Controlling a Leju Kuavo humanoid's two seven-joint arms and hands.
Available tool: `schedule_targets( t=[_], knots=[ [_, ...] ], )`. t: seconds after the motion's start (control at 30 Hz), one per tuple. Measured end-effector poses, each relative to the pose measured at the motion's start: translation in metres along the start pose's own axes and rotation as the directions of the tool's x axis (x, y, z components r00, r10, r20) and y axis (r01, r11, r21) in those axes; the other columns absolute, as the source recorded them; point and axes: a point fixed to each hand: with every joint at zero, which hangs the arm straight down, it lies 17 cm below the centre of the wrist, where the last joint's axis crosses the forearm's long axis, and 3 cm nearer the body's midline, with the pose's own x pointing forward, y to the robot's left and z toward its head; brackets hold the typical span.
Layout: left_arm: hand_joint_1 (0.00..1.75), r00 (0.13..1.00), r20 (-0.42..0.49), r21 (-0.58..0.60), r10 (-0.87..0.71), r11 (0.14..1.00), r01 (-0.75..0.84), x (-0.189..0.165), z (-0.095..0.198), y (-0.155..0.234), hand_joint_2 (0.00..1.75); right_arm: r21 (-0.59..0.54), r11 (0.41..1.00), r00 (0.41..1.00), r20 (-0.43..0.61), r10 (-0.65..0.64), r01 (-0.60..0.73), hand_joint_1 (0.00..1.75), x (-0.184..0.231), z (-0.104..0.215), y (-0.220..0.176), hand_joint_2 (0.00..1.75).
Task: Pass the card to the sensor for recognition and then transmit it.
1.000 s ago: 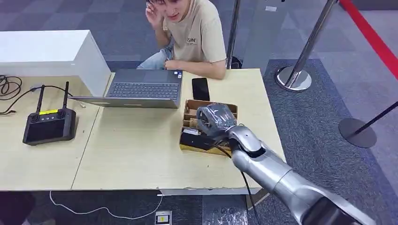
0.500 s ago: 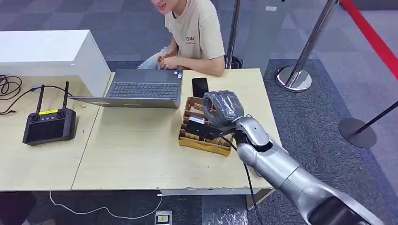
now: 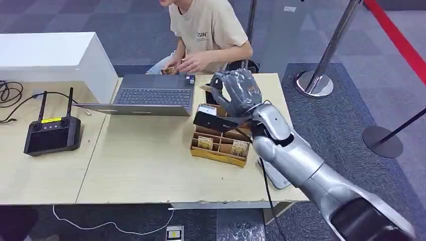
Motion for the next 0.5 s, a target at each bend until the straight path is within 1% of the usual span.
schedule_targets(
  t=[0.1, 0.2, 0.3, 0.5],
  knots=[
    [0.00, 1.000, 0.017, -0.004, -0.015, 1.000, 0.015, 0.014, 0.001, -0.002, 1.75, -0.028, 0.999, 0.998, 0.037, 0.046, -0.045, 1.75, 0.013, -0.019, -0.010, 1.75],
    [0.00, 0.999, 0.033, -0.004, -0.031, 1.000, 0.031, 0.020, 0.002, -0.003, 1.75, -0.019, 0.990, 0.988, 0.064, 0.142, -0.141, 1.75, 0.016, -0.028, -0.010, 1.75],
    [0.00, 0.998, 0.040, -0.002, -0.038, 0.999, 0.039, 0.023, 0.002, -0.003, 1.75, 0.001, 0.972, 0.969, 0.086, 0.234, -0.235, 1.75, 0.016, -0.033, -0.004, 1.75],
    [0.00, 0.995, 0.057, -0.035, -0.076, 0.996, 0.078, 0.031, 0.001, -0.005, 1.75, 0.028, 0.946, 0.943, 0.105, 0.317, -0.322, 1.75, 0.023, -0.041, 0.017, 1.75]
  ],
)
